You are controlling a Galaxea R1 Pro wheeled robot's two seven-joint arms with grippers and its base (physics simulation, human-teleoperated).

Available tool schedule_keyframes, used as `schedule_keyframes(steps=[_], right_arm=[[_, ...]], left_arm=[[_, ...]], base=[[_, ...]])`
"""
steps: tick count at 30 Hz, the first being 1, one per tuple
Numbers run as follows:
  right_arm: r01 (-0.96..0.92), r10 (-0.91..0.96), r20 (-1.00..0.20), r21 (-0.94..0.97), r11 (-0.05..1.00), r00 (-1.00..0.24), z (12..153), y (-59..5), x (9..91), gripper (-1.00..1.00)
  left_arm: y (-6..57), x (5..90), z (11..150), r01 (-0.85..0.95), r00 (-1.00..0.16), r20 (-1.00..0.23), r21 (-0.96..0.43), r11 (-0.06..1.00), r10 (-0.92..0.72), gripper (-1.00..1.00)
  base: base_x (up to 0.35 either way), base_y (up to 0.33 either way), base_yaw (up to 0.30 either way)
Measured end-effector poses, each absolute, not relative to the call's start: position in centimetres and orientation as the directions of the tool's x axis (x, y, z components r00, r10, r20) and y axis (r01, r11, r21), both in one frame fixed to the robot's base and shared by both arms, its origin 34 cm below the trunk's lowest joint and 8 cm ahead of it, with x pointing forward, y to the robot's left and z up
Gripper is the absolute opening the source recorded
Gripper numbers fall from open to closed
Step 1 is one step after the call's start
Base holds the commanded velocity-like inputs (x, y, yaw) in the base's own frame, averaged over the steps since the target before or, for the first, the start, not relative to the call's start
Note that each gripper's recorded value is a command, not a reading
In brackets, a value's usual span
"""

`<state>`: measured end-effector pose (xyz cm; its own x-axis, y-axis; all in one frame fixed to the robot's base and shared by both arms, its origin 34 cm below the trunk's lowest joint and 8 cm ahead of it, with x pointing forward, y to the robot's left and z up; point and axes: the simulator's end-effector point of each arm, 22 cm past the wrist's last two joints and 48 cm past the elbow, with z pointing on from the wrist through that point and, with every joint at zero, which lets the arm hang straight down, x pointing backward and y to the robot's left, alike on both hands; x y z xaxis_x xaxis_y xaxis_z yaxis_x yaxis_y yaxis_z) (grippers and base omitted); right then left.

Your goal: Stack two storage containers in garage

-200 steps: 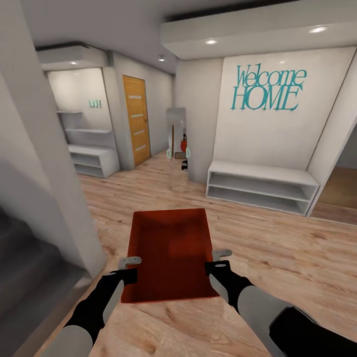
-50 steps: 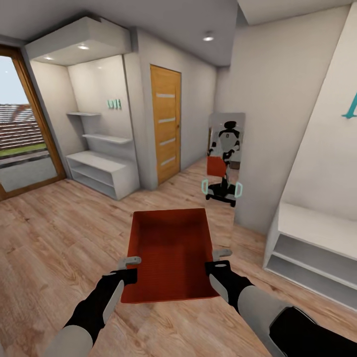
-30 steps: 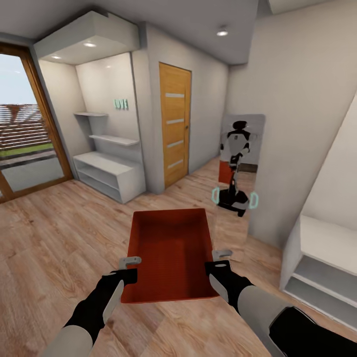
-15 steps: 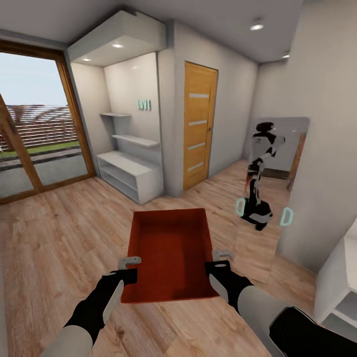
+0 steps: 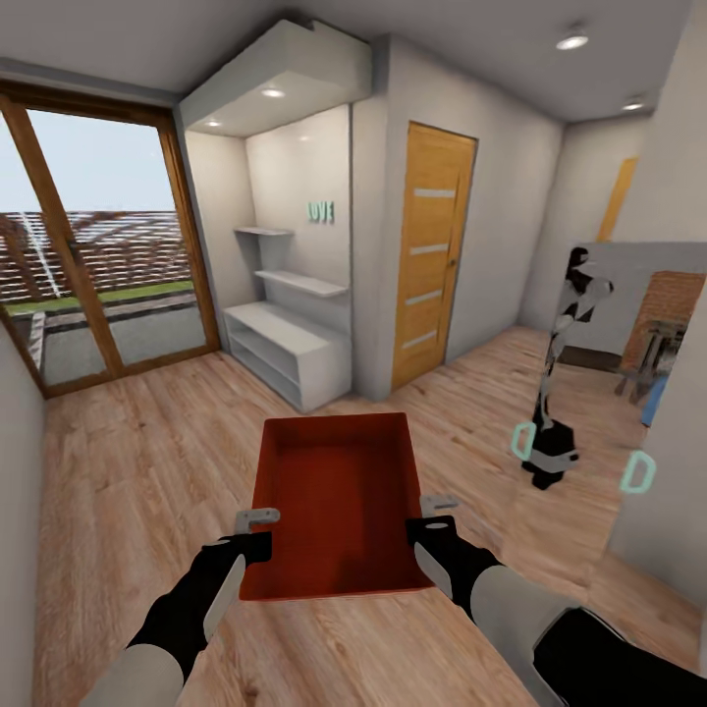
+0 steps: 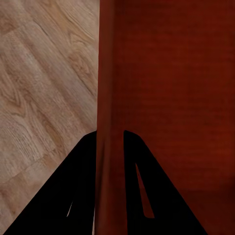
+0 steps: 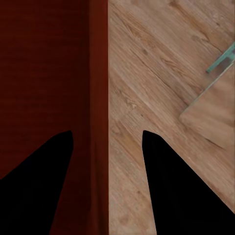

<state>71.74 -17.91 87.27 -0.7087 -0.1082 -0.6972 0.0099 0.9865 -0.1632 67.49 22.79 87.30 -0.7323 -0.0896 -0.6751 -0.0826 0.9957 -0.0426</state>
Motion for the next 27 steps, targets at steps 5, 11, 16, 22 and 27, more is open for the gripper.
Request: schedule_keyframes(steps=[5,11,16,22,27], right_arm=[[0.010,-0.108,-0.698,-0.163,0.987,-0.708,87.29,-17.91,71.74,-1.00],[0.010,-0.108,-0.697,-0.163,0.987,-0.709,87.27,-17.91,71.73,-1.00],[0.011,-0.107,-0.697,-0.162,0.987,-0.709,87.24,-17.92,71.70,-1.00],[0.011,-0.107,-0.697,-0.163,0.987,-0.709,87.26,-17.92,71.72,-1.00],[0.010,-0.108,-0.698,-0.163,0.987,-0.708,87.28,-17.91,71.74,-1.00]], left_arm=[[22.79,67.50,87.31,-0.083,-0.732,-0.675,-0.043,0.996,-0.090,-1.00],[22.79,67.49,87.31,-0.082,-0.732,-0.675,-0.042,0.996,-0.089,-1.00],[22.79,67.48,87.30,-0.082,-0.733,-0.675,-0.042,0.996,-0.089,-1.00],[22.79,67.49,87.30,-0.082,-0.732,-0.675,-0.042,0.996,-0.089,-1.00],[22.79,67.50,87.32,-0.082,-0.732,-0.676,-0.042,0.996,-0.089,-1.00]], base=[[0.322,0.000,0.008],[0.322,0.000,0.001],[0.322,0.000,0.000],[0.322,0.000,0.000],[0.322,0.000,0.000]])
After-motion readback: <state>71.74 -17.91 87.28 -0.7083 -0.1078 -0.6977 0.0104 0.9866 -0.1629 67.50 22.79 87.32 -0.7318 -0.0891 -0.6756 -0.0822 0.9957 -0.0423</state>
